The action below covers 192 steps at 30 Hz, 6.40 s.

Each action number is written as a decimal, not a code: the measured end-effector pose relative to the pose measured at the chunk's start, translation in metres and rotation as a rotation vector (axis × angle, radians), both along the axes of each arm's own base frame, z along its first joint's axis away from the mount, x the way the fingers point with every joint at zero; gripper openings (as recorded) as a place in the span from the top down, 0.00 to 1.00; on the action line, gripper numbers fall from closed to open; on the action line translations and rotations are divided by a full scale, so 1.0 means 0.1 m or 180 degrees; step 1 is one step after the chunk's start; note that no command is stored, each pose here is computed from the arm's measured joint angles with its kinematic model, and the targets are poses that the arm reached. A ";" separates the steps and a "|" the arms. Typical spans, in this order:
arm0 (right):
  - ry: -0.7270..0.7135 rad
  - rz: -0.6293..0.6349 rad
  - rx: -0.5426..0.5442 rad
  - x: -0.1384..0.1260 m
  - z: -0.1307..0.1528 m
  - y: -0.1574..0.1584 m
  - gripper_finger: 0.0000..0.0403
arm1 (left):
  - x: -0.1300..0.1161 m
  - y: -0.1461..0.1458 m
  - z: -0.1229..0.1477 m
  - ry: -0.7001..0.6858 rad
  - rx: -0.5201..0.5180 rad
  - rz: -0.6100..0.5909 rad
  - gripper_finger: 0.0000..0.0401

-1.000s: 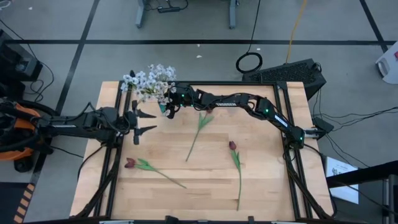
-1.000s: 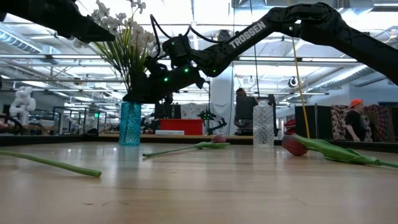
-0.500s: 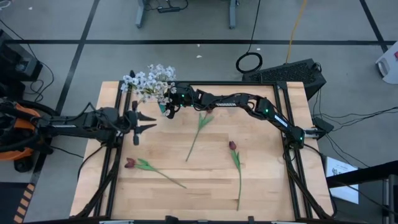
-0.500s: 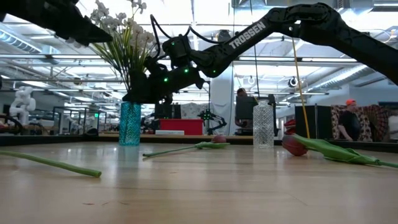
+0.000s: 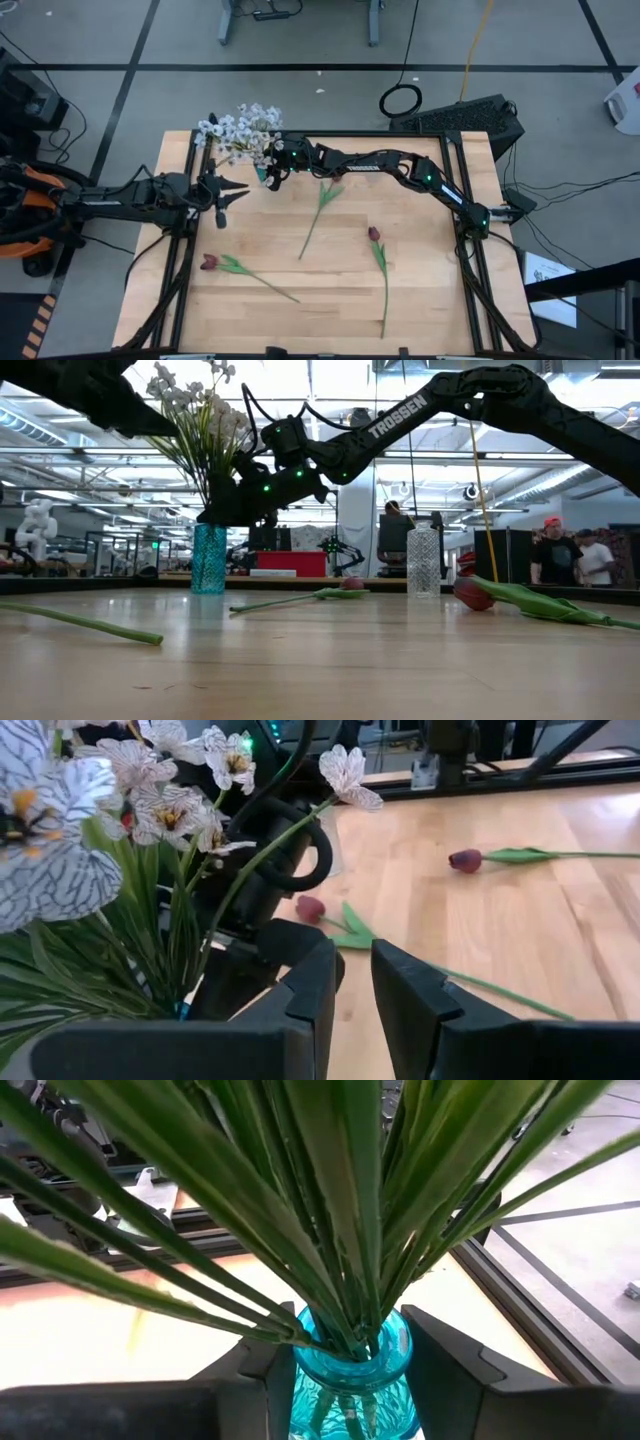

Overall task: Sort flowers into vase by color
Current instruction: Put the top red tulip into the transparent vase

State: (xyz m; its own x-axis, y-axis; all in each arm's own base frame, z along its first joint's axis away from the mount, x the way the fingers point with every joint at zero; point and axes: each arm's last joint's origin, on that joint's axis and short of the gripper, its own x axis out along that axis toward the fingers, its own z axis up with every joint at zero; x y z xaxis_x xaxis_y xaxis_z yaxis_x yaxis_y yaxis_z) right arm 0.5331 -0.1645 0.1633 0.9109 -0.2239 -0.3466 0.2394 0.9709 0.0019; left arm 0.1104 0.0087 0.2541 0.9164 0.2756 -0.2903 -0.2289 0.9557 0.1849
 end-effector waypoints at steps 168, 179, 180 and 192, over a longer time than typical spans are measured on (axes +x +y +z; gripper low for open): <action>0.1013 0.0157 -0.0658 -0.19 0.37 0.31 0.03 | 0.56 0.21 -0.36 -0.0297 -0.0533 0.2113 0.81; 0.1040 0.0213 -0.0698 -0.18 0.36 0.36 0.03 | 0.64 0.23 -0.44 -0.0190 -0.0505 0.2146 0.81; 0.1046 0.0214 -0.0696 -0.19 0.36 0.36 0.03 | 0.64 0.23 -0.44 -0.0191 -0.0505 0.2145 0.81; 0.1088 0.0204 -0.0667 -0.20 0.36 0.36 0.03 | 0.62 0.23 -0.47 -0.0055 -0.0465 0.2168 0.81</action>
State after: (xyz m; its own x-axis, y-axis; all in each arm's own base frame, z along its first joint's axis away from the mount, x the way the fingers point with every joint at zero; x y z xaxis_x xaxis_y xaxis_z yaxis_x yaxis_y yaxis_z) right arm 0.5134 -0.1281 0.1993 0.7655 -0.2683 -0.5849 0.1308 0.9548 -0.2668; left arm 0.1721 0.0319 0.2071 0.5580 0.7500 -0.3552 -0.7881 0.6130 0.0562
